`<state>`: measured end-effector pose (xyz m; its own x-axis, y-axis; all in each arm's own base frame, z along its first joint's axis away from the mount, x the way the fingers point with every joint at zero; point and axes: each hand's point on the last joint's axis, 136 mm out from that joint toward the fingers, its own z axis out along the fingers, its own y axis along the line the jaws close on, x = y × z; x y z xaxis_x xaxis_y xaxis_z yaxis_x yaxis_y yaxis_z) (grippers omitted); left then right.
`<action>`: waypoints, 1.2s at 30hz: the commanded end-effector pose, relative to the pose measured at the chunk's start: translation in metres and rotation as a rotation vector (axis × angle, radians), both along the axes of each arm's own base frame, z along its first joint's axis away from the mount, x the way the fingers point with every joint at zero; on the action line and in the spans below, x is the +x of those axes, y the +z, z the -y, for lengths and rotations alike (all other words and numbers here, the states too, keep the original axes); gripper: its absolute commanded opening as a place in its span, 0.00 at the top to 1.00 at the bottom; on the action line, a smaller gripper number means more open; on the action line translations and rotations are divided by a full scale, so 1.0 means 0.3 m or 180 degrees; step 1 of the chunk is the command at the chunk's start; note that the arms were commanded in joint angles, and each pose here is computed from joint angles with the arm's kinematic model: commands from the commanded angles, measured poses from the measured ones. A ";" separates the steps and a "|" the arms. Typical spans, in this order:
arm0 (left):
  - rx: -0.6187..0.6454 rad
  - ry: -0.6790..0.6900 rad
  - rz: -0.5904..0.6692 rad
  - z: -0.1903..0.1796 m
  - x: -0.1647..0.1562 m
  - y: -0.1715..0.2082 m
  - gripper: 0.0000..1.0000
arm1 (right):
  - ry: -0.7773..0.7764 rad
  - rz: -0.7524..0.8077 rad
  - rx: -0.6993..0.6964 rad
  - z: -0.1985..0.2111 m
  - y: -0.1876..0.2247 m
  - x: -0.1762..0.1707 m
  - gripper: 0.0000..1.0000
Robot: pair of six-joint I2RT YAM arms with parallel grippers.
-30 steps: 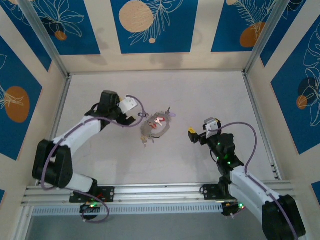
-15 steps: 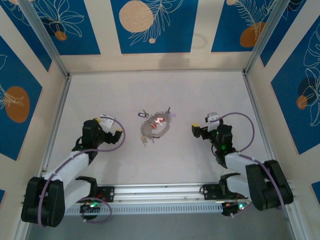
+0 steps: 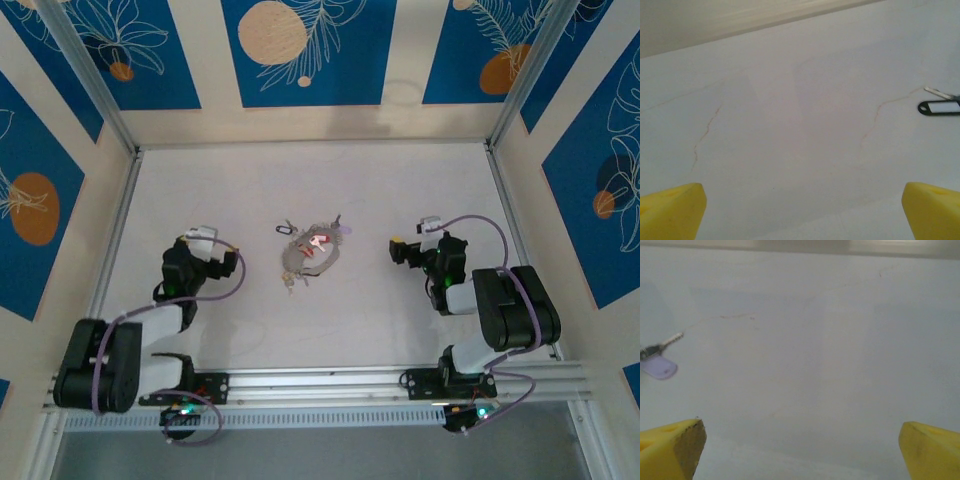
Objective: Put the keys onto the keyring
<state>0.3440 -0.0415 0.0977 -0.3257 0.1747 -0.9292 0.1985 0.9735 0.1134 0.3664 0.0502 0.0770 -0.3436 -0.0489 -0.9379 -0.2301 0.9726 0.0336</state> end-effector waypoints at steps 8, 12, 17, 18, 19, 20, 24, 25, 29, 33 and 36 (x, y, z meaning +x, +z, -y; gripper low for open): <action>-0.0169 0.0356 -0.0107 -0.056 0.169 -0.032 0.00 | -0.0038 0.0069 0.0171 0.010 0.070 0.065 0.01; -0.0164 0.0362 -0.0108 -0.057 0.171 -0.034 0.00 | -0.0092 -0.0050 0.0257 0.029 0.064 0.084 0.01; -0.0157 0.0363 -0.0103 -0.057 0.172 -0.032 0.00 | -0.0081 -0.0002 0.0228 0.023 0.067 0.076 0.01; -0.0155 0.0368 -0.0103 -0.058 0.171 -0.033 0.00 | -0.0083 -0.0007 0.0224 0.024 0.066 0.077 0.01; -0.0149 0.0365 -0.0102 -0.057 0.171 -0.033 0.00 | -0.0090 -0.0022 0.0231 0.025 0.063 0.079 0.01; -0.0149 0.0366 -0.0099 -0.056 0.172 -0.032 0.00 | -0.0106 -0.0026 0.0236 0.029 0.064 0.081 0.01; -0.0137 0.0358 -0.0103 -0.053 0.172 -0.032 0.00 | -0.0095 -0.0031 0.0251 0.029 0.065 0.082 0.01; -0.0136 0.0362 -0.0101 -0.054 0.172 -0.032 0.00 | -0.0091 -0.0034 0.0249 0.029 0.064 0.081 0.01; -0.0129 0.0359 -0.0103 -0.053 0.171 -0.033 0.00 | -0.0091 -0.0036 0.0251 0.029 0.064 0.081 0.01; -0.0129 0.0359 -0.0103 -0.053 0.172 -0.032 0.00 | -0.0089 -0.0033 0.0251 0.028 0.064 0.081 0.01; -0.0129 0.0364 -0.0104 -0.054 0.172 -0.033 0.00 | -0.0089 -0.0030 0.0250 0.028 0.065 0.081 0.01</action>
<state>0.3892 -0.0301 0.0776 -0.3956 0.1106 -0.9117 0.1152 0.9909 0.0702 0.3878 0.0413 0.0898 -0.3672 0.0209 -0.9299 -0.1975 0.9752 0.0999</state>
